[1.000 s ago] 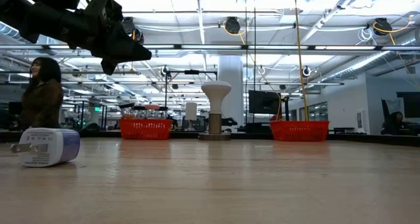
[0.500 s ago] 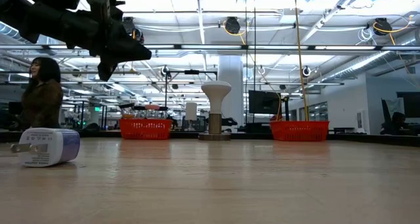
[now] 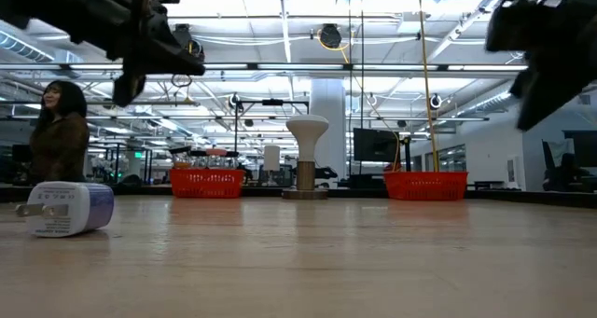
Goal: Pick & Place Office items
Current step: Put the blue charger adapter into the top right red bin
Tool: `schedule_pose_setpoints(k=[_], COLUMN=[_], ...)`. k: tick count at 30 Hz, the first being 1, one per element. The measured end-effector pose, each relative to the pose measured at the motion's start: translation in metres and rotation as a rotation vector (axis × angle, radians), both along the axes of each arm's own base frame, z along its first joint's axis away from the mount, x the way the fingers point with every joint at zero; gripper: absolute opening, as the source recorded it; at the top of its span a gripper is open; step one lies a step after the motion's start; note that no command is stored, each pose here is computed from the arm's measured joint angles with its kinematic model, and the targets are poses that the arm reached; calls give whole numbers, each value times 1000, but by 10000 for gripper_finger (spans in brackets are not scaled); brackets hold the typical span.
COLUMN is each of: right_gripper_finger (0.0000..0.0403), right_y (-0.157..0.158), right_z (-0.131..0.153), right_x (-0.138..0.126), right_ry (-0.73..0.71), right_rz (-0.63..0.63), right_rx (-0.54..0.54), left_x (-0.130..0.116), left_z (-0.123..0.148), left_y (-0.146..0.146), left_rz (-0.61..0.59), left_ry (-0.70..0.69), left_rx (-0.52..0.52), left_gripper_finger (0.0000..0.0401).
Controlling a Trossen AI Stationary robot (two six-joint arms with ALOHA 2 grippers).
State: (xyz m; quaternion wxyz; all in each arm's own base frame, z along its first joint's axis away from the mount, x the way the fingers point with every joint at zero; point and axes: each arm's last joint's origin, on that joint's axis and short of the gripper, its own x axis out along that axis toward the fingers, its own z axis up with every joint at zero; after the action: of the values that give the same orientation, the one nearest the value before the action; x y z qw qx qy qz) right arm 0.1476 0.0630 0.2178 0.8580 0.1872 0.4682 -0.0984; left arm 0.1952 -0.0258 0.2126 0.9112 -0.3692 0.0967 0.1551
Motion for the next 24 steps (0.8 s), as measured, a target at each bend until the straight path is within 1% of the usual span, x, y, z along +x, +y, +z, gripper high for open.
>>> schedule_pose_setpoints(k=[1, 3, 5, 8, 11, 14, 18, 21, 24], right_gripper_finger=[4, 2, 3, 1, 1, 1, 1, 1, 1], right_y=[-7, -17, -26, -37, -45, -51, -54, -54, -54], right_z=[-7, -20, -31, -41, -44, -44, -40, -39, -39], right_x=[3, 11, 16, 22, 25, 28, 31, 31, 31], right_ry=[-43, -142, -220, -275, -284, -304, -348, -358, -358], right_rz=[12, 45, 78, 79, 63, 42, 40, 60, 67], right_rx=[3, 43, 80, 68, 41, 26, 11, -7, -13], left_x=[0, 3, 6, 17, 32, 47, 63, 74, 80], left_z=[2, 4, 5, 14, 10, 10, 5, 5, -1], left_y=[-4, -13, -22, -36, -47, -55, -69, -80, -89], left_rz=[22, 76, 108, 99, 111, 141, 134, 116, 146], left_ry=[35, 107, 186, 259, 381, 461, 598, 663, 715], left_rx=[-5, -22, -16, -18, -42, -131, -263, -398, -516], left_gripper_finger=[4, 5, 4, 2, 2, 2, 2, 5, 12])
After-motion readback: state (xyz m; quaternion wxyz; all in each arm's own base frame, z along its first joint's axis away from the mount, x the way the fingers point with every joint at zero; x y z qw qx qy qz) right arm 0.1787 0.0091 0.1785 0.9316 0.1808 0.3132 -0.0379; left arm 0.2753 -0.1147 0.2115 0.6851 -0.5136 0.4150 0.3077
